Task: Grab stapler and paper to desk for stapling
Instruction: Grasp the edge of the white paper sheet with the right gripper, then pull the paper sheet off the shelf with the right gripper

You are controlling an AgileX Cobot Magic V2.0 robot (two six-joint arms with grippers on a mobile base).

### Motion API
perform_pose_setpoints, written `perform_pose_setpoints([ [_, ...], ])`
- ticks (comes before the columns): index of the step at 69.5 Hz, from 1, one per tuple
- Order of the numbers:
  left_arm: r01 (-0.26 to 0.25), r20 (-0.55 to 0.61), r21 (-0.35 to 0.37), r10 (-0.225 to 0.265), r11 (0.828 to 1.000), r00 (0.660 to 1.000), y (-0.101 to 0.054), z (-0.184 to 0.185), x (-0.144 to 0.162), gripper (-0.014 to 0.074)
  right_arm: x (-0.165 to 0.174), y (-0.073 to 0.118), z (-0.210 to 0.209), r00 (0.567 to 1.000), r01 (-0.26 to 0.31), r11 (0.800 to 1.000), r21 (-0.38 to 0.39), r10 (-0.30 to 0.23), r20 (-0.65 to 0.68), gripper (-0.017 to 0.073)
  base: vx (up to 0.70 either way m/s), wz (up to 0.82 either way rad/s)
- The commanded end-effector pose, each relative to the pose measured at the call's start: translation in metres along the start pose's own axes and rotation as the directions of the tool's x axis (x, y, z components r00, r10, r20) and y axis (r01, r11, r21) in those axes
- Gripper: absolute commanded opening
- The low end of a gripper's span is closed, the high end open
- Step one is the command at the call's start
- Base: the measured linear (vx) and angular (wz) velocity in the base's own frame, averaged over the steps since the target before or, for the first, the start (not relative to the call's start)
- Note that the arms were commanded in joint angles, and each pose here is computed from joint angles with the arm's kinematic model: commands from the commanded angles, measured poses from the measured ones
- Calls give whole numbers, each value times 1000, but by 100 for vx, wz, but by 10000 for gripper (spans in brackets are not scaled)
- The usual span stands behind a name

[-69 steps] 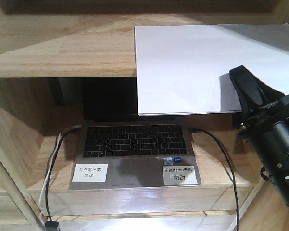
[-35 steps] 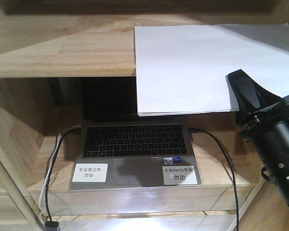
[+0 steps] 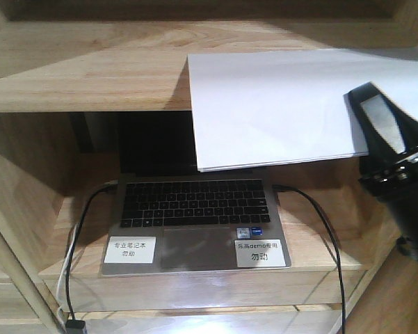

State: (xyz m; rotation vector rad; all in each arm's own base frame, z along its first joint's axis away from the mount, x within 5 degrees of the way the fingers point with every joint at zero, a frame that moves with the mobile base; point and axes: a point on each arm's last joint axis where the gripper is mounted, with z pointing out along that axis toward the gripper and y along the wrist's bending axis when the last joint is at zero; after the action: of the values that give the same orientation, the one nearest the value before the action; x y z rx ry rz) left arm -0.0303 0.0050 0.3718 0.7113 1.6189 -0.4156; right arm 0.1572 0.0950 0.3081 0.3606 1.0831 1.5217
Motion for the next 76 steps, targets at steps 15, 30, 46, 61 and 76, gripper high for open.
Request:
perform_pose_setpoints([
  [15, 14, 120, -11, -13, 1000, 993, 2, -1, -17, -6, -18, 69, 5, 991, 133, 930, -344, -119, 61, -8, 0, 0],
  [30, 14, 120, -11, -13, 1000, 993, 2, -1, -17, -6, -31, 96, -12, 979, 202, 902, -382, -171, 114, -8, 0, 0],
  [46, 14, 120, -11, -13, 1000, 993, 2, -1, -17, -6, -42, 119, -35, 968, 245, 887, -391, -204, 145, -8, 0, 0],
  [61, 14, 120, -11, -13, 1000, 993, 2, -1, -17, -6, -48, 125, -61, 958, 279, 883, -377, -230, 170, -6, 0, 0],
  [76, 14, 120, -11, -13, 1000, 993, 2, -1, -17, -6, -47, 105, -89, 966, 224, 912, -343, -162, 200, -6, 0, 0],
])
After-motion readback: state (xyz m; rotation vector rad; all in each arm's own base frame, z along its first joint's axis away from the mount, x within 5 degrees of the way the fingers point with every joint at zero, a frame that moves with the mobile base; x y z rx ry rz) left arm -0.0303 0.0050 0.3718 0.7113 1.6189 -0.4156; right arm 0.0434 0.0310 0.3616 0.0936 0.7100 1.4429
